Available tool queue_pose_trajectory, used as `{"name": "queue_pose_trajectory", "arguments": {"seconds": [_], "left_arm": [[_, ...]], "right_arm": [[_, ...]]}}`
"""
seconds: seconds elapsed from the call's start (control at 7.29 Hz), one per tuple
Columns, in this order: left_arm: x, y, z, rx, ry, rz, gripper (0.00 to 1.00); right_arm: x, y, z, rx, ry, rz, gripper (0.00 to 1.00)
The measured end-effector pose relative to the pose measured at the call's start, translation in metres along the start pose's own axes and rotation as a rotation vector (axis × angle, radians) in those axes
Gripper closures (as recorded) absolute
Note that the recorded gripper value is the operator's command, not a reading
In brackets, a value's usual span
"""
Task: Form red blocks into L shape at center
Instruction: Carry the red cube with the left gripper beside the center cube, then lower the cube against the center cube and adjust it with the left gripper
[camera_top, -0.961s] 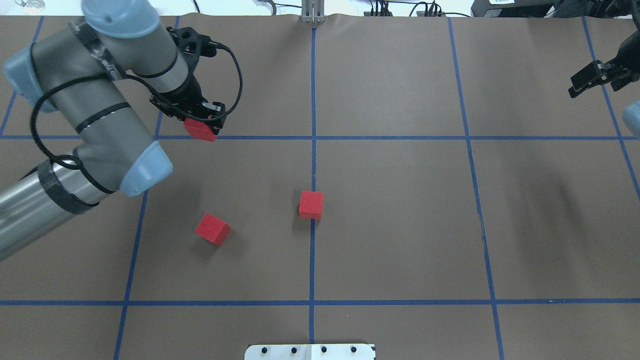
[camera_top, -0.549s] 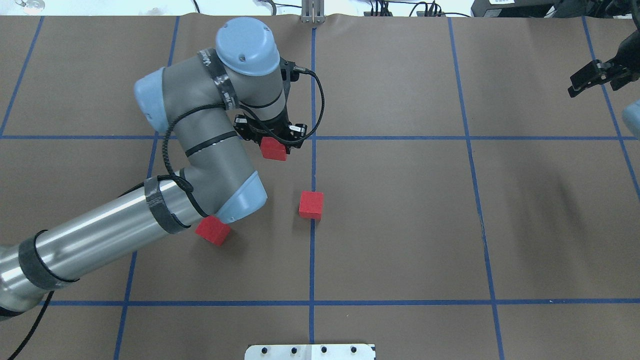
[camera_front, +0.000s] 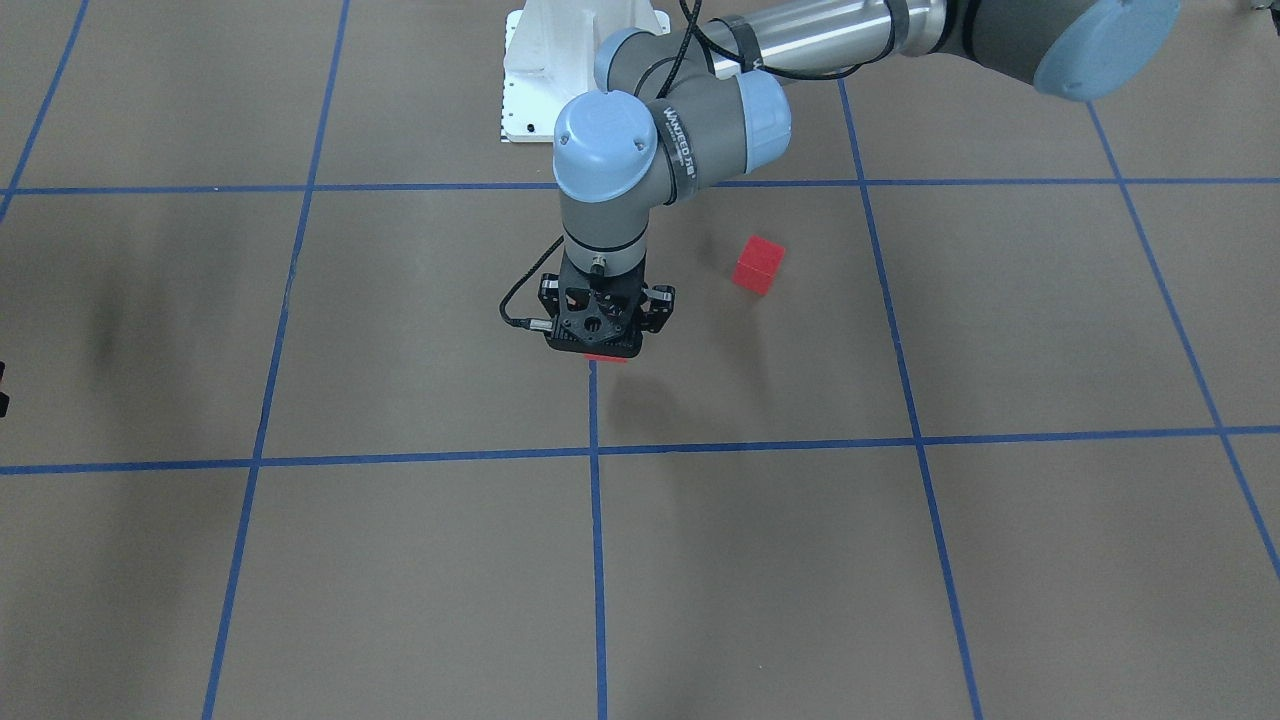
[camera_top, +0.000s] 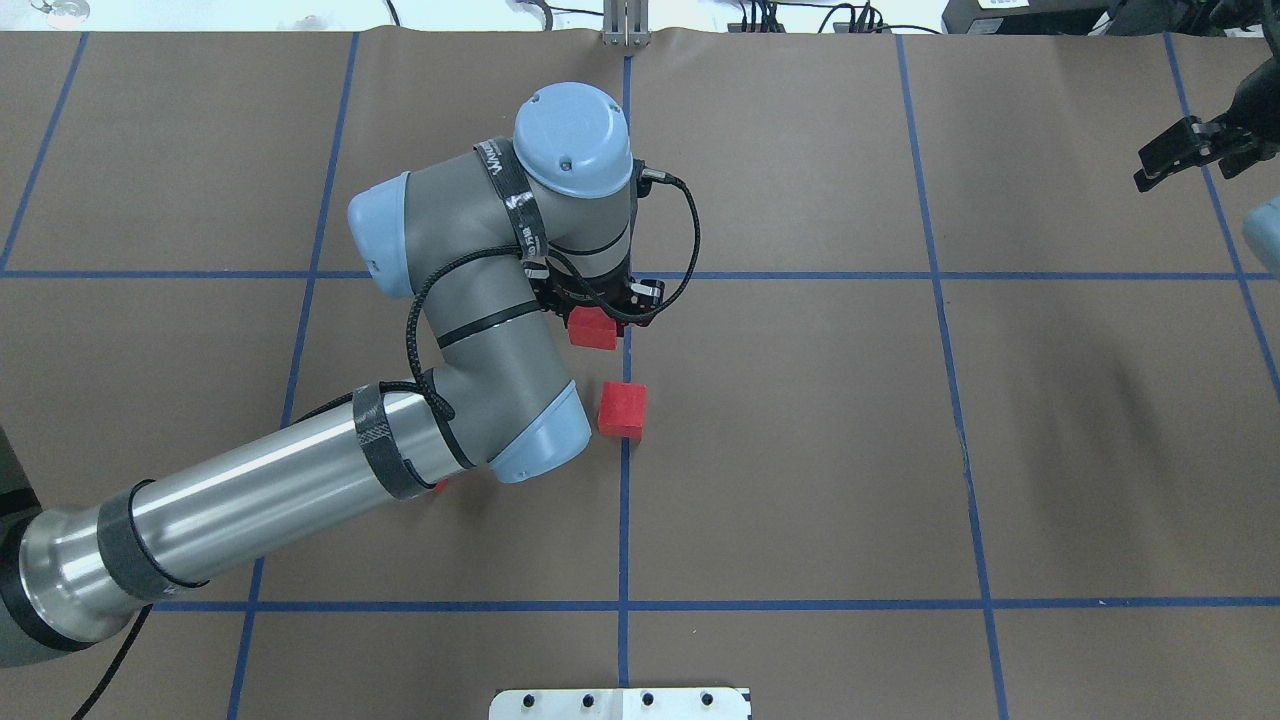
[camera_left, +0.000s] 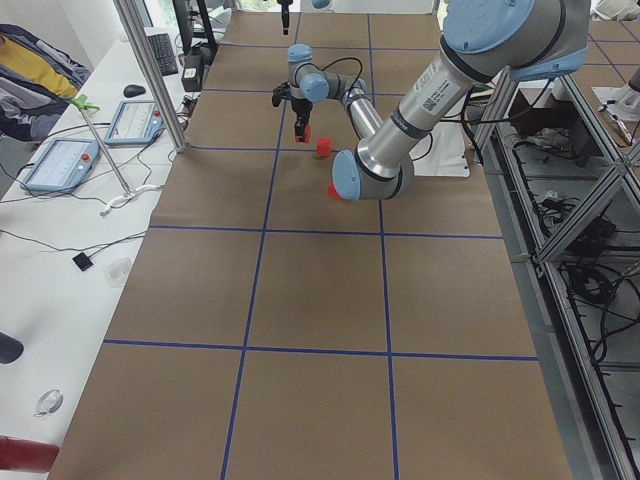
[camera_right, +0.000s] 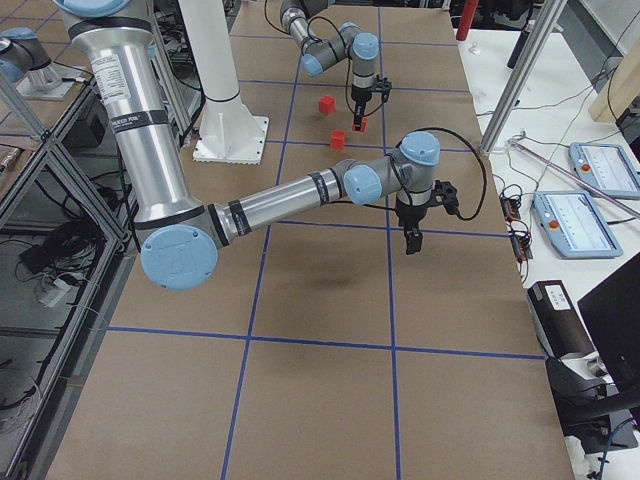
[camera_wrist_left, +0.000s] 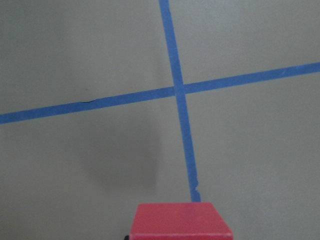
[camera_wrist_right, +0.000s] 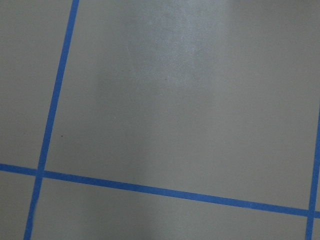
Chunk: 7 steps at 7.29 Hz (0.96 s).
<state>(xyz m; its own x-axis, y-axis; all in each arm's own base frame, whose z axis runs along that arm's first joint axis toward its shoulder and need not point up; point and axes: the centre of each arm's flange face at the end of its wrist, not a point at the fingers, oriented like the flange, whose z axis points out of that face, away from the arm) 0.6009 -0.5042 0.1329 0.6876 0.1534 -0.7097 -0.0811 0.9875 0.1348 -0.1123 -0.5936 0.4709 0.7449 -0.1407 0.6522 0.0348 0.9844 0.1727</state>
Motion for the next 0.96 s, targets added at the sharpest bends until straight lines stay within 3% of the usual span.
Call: {"name": "queue_pose_trajectory", "arguments": {"seconds": [0.96], "left_arm": [[0.028,0.027,0.046,0.007,-0.015,-0.005,0.88]], "right_arm": [[0.000,0.000,0.000,-0.001,0.001,0.002,0.01]]}}
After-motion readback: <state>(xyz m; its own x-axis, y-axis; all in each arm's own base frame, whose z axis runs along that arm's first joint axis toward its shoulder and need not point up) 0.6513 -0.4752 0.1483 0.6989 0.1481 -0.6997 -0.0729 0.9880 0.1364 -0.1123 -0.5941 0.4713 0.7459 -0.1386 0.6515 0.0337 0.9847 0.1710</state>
